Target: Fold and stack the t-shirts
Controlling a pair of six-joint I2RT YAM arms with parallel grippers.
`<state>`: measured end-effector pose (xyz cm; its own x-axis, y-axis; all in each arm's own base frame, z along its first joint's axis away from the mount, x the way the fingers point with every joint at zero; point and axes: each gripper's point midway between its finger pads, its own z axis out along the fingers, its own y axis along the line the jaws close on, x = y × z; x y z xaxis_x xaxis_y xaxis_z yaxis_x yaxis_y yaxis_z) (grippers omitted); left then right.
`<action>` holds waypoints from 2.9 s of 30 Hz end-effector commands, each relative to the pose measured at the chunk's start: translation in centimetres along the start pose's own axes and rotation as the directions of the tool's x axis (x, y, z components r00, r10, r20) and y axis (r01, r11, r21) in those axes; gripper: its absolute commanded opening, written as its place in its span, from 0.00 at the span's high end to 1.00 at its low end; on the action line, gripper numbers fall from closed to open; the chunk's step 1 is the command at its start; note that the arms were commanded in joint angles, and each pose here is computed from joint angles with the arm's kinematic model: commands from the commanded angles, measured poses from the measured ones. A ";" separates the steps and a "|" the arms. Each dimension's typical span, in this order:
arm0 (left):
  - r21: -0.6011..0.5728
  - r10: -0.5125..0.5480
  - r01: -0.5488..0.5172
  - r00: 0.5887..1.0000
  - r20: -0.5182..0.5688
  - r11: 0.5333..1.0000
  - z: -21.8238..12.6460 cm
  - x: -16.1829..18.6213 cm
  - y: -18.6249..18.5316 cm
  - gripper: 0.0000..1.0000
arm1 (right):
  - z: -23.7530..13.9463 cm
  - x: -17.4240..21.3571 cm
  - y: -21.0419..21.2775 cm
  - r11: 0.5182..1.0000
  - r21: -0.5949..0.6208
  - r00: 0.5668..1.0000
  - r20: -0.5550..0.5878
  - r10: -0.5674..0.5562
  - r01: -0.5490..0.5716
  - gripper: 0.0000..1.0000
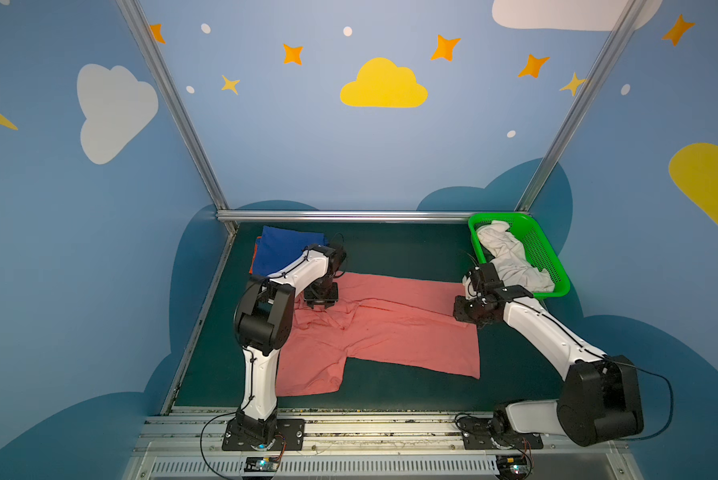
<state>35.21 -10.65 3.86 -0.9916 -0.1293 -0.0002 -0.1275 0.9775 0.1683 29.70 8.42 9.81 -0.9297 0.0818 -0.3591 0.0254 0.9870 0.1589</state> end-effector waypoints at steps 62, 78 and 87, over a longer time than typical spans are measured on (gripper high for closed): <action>0.041 -0.038 0.038 0.999 -0.016 0.998 0.0 2.2 1.1 0.81 | 0.1 1.1 0.9 1.000 -0.018 1.000 -0.017 -0.009 0.009 0.66; 0.088 -0.059 0.062 0.998 -0.035 0.994 0.0 5.9 0.8 0.81 | 0.7 1.3 1.5 1.000 -0.024 0.999 -0.030 -0.019 0.019 0.67; 0.106 -0.095 0.098 0.995 -0.031 0.989 0.1 7.8 1.3 0.80 | 0.4 1.2 2.1 0.999 -0.039 0.999 -0.024 -0.026 0.025 0.67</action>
<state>27.15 -10.20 3.49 -0.9781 -0.2047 0.0378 -0.2010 0.9760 0.0840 28.76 10.20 9.10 -0.9397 0.0473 -0.3387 -0.0124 0.9850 0.1720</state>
